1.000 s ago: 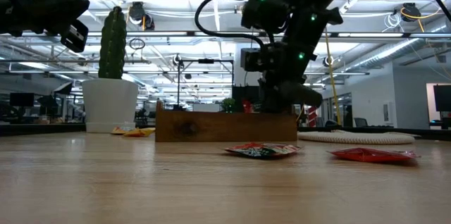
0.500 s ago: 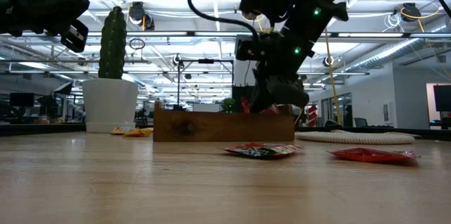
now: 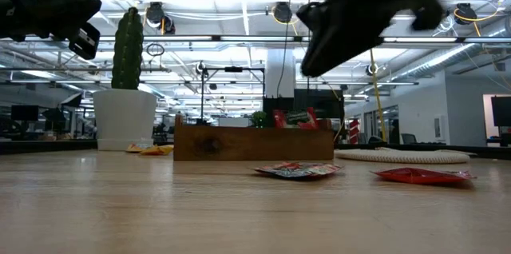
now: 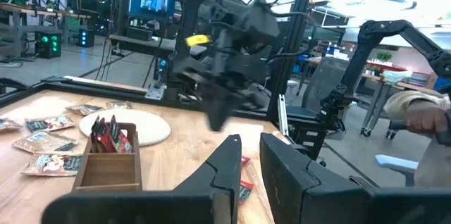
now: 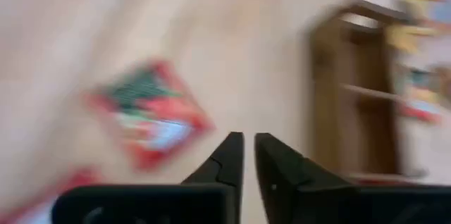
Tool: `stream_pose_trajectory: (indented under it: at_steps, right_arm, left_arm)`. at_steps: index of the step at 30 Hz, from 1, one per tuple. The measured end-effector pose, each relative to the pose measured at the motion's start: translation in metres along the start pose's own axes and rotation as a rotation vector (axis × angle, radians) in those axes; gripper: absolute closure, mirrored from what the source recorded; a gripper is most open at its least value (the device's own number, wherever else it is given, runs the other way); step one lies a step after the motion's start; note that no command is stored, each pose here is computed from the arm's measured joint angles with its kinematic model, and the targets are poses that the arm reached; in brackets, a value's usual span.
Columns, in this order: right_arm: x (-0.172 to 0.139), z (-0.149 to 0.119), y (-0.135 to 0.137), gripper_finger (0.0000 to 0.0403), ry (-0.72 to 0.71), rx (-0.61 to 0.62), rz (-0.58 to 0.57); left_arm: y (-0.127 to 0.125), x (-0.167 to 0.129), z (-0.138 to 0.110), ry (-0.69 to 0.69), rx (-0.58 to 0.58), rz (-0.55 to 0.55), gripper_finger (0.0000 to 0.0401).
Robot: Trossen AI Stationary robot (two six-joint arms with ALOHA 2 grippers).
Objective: Pick & Place Tea
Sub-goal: Put the red tea bag into the right section of the wooden organizer
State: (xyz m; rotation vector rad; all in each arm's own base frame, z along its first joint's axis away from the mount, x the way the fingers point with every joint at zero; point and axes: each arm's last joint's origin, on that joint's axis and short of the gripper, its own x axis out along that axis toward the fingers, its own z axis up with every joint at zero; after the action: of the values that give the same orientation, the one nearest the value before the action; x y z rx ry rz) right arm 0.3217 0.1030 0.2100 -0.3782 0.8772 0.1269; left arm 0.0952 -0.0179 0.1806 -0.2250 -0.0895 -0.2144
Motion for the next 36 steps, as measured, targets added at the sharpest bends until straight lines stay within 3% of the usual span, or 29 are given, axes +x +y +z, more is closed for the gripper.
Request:
stream_pose_trajectory:
  at_steps: [3,8,12,15,20,31,36]
  right_arm:
    - [-0.005,-0.001,0.021,0.0300,0.014,0.010,0.108]
    - [-0.008,-0.011,0.053,0.0170,0.121,0.002,0.161]
    - [-0.002,-0.018,0.065,0.0111,0.201,0.146,0.179]
    - [0.007,-0.017,0.070,0.0104,0.201,0.243,0.237]
    - [0.013,-0.010,0.077,0.0125,0.154,0.307,0.380]
    - [0.030,-0.054,0.082,0.0163,0.218,0.509,0.399]
    - [0.028,-0.067,0.084,0.0171,0.345,0.579,0.435]
  left_arm:
    - [0.000,0.000,0.000,0.000,0.000,0.000,0.0343]
    - [0.000,0.000,0.000,0.000,0.000,0.001,0.0343]
    - [0.000,0.000,0.000,0.001,0.000,0.001,0.0343]
    - [0.000,0.000,0.000,0.000,0.000,-0.001,0.0343]
    - [0.000,0.000,0.000,-0.002,0.000,0.000,0.0343]
    - [0.000,0.000,0.000,0.000,0.000,0.000,0.0343]
    - [0.000,0.000,0.000,0.000,0.000,0.000,0.0343]
